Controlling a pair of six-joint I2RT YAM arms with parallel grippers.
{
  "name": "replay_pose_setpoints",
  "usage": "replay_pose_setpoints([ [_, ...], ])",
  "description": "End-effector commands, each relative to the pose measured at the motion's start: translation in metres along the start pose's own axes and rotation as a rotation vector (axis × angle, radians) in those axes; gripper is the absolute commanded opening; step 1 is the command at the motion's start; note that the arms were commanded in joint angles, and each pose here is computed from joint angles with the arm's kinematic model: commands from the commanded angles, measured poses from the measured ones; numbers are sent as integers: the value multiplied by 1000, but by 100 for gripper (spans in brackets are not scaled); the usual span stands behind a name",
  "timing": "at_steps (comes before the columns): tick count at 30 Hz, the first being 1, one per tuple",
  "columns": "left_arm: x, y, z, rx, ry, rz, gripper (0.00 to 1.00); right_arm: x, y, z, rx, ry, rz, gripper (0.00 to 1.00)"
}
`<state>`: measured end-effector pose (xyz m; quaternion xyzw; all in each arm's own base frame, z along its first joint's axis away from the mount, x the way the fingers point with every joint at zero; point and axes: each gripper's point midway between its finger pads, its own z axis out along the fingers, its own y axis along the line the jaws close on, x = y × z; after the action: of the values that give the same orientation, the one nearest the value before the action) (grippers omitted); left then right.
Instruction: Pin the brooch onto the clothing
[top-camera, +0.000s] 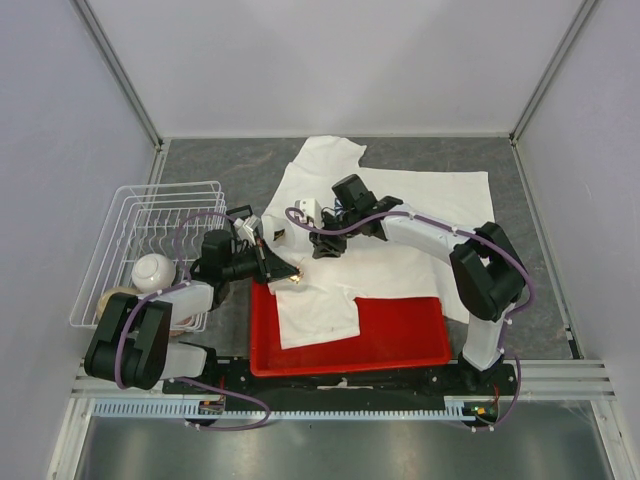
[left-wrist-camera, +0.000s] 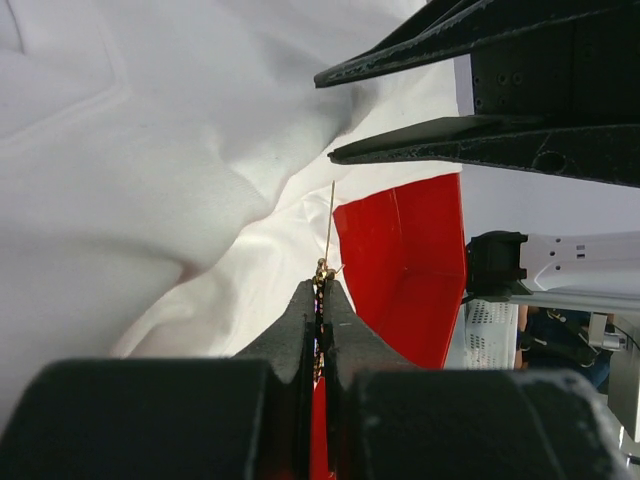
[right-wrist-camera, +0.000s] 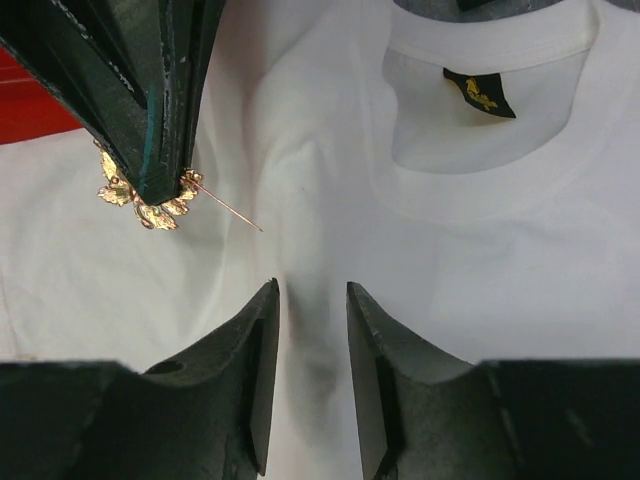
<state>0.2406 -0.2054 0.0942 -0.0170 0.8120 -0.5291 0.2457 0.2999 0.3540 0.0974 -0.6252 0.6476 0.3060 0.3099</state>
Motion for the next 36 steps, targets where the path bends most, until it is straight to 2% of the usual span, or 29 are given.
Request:
replay_pose_setpoints([
  [1, -10, -3, 1, 9, -40, 15, 2, -33, -8, -5, -5, -85, -30, 41],
  [9, -11, -2, 1, 2, -43, 15, 2, -33, -9, 1, -23, -80, -28, 46],
  [17, -13, -1, 2, -3, -47, 13, 2, -26, -7, 8, -36, -59, -42, 46],
  [23, -11, 3, 2, -13, -41, 7, 2, -26, -9, 10, -35, -58, -48, 20],
  [27, -11, 3, 3, -14, -41, 6, 2, -31, -7, 7, -42, -68, -51, 7],
  [31, -11, 3, 3, -14, -38, 4, 2, -37, -2, 2, -60, -83, -47, 0],
  [36, -21, -1, 4, -11, -60, 12, 2, -41, -2, -1, -57, -91, -17, 0],
])
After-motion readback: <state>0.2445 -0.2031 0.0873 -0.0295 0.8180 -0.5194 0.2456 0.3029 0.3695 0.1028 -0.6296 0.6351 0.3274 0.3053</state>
